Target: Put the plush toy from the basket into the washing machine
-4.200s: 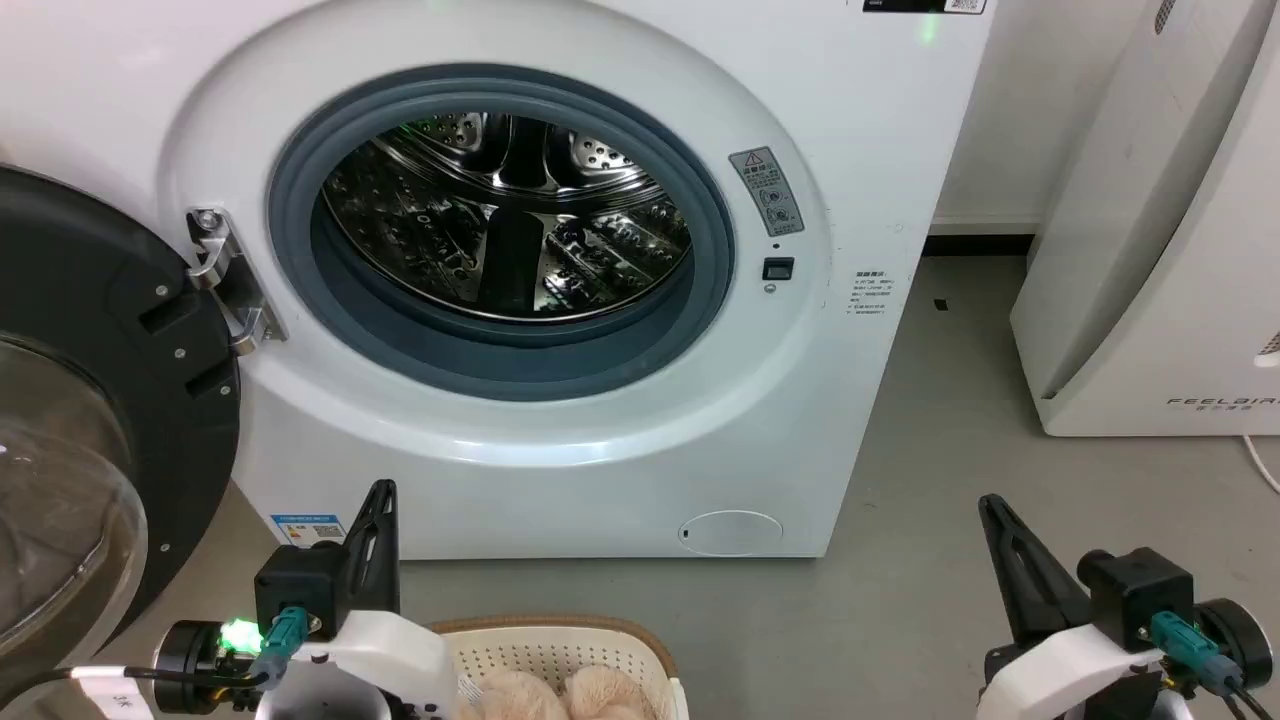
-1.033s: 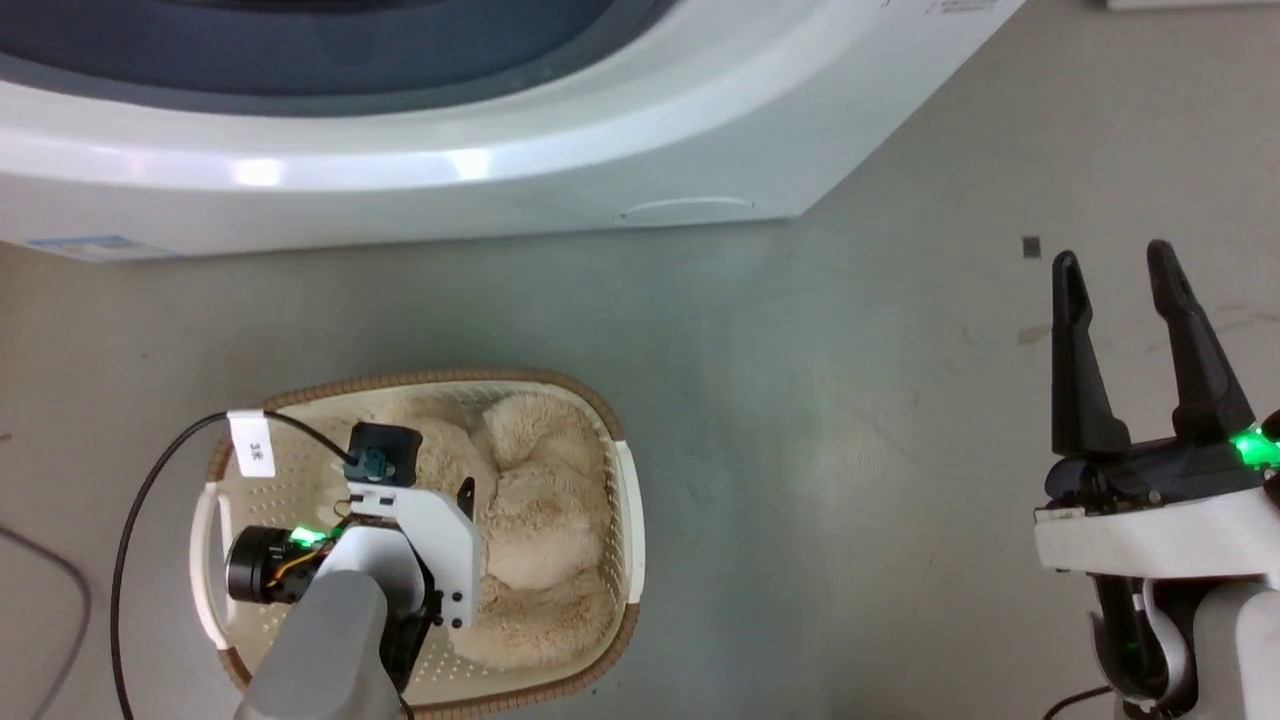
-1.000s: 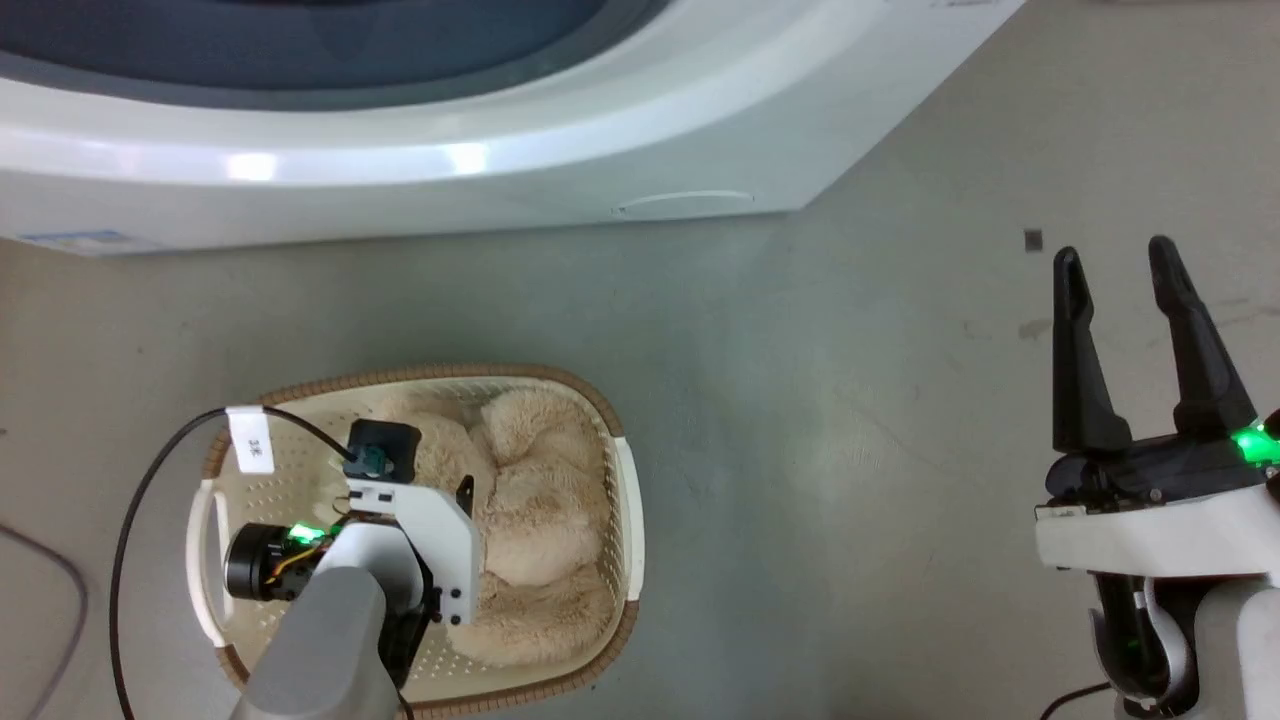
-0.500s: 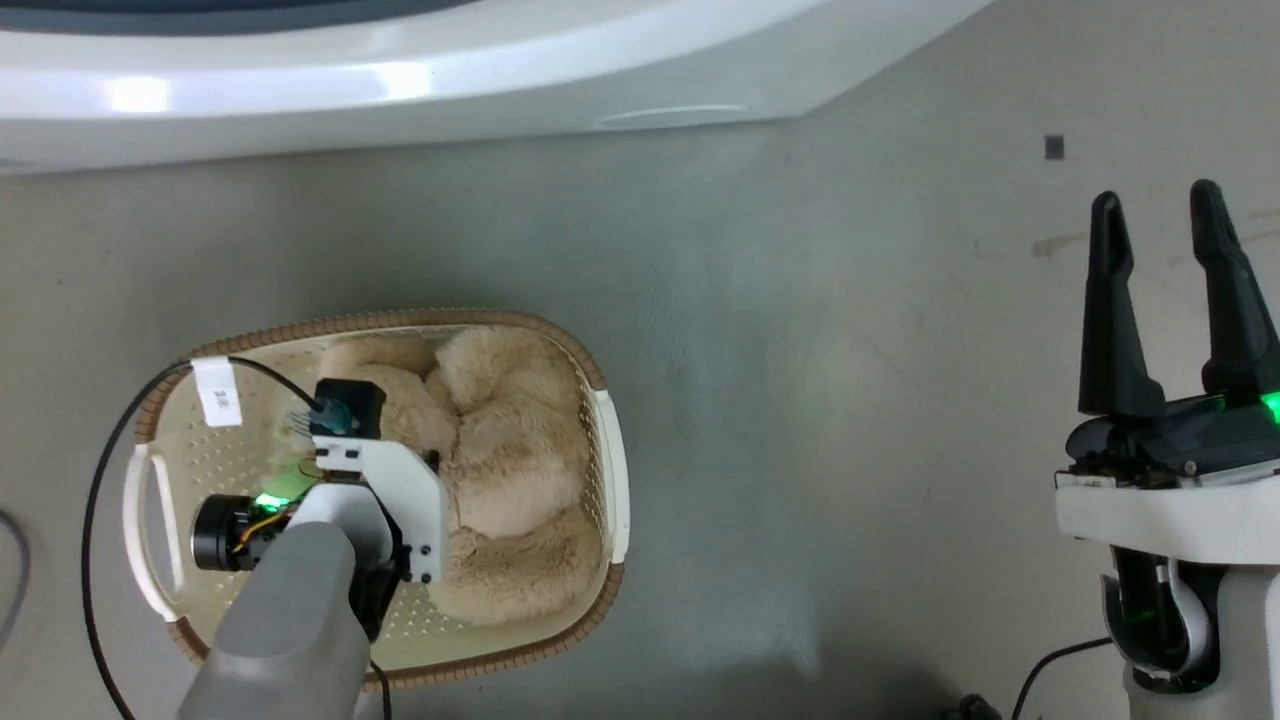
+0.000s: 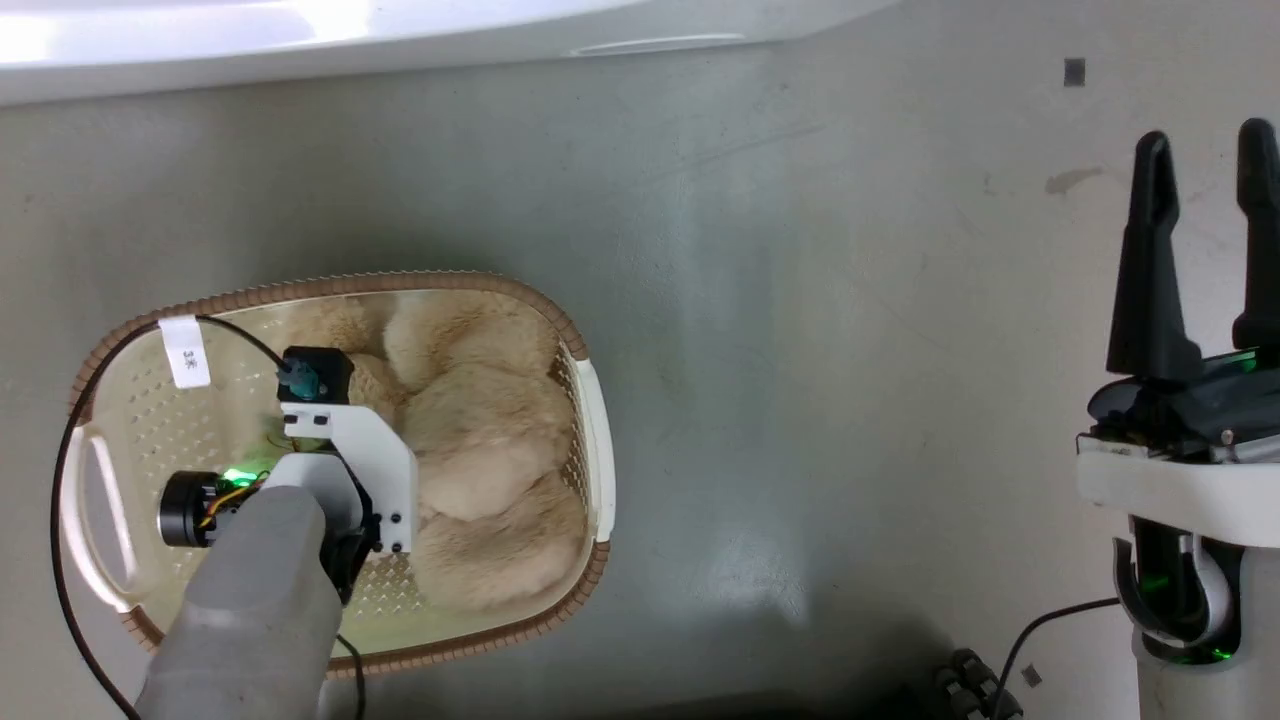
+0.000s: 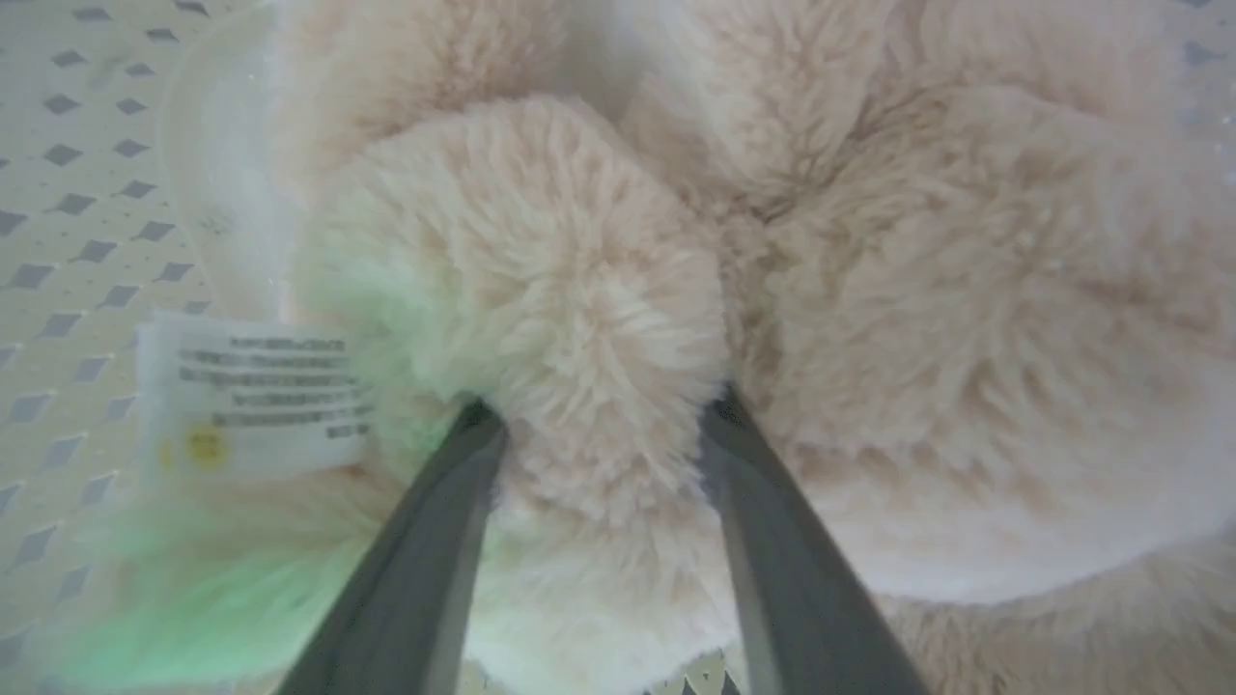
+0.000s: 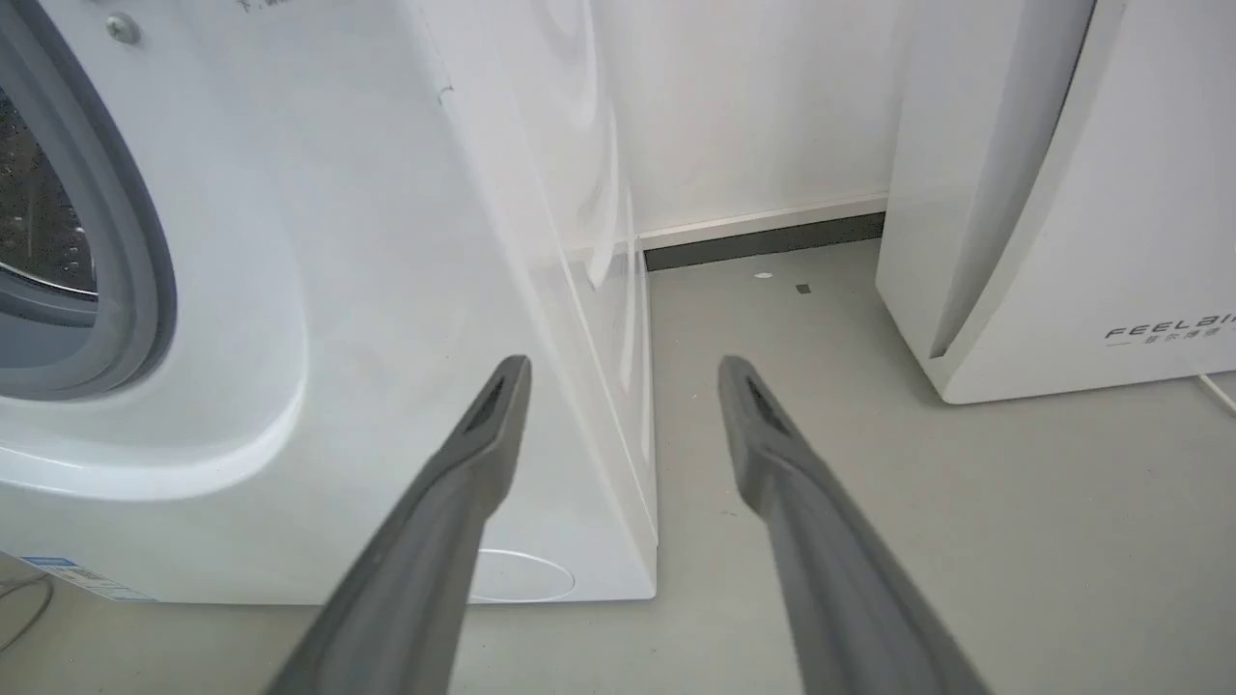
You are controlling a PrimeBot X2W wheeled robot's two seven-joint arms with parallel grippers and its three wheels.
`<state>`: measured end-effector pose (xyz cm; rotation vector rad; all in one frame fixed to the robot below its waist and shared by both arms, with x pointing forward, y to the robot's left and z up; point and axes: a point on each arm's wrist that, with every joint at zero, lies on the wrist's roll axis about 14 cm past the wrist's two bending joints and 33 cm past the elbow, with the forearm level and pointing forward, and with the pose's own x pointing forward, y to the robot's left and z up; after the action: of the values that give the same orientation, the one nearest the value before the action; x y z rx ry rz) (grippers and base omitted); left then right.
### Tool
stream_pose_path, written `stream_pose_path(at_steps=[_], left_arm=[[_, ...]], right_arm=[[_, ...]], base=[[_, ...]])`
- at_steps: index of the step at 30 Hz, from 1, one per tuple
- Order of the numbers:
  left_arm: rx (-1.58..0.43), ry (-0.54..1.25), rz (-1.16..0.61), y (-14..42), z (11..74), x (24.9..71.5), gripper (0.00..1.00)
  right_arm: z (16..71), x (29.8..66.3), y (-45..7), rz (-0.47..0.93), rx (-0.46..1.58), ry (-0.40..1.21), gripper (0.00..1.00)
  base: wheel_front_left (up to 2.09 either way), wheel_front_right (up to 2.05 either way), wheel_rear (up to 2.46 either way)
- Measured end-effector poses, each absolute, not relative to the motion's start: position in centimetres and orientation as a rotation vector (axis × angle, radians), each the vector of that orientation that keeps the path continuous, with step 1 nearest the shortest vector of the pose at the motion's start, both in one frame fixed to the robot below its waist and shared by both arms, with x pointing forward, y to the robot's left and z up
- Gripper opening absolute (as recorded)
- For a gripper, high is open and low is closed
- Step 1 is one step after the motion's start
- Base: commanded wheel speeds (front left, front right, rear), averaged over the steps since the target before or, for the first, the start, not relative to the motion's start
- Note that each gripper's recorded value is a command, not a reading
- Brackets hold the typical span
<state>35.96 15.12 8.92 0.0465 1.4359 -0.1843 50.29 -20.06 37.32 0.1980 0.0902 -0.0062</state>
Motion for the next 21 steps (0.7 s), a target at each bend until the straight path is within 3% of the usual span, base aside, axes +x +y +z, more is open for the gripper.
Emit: stream_pose_path(at_steps=[12, 21], left_arm=[[0.054, 1.480, -0.205, 15.1, 8.2, 35.7, 0.00], [0.045, 1.415, -0.219, 14.8, 11.0, 36.2, 0.00]], right_arm=[[38.5, 50.8, -20.8, -0.025, 0.218, 0.035, 1.00], [41.6, 50.2, -21.2, -0.033, 0.226, -0.024, 1.00]], base=[[0.00, 0.00, 0.00], [0.00, 0.00, 0.00]])
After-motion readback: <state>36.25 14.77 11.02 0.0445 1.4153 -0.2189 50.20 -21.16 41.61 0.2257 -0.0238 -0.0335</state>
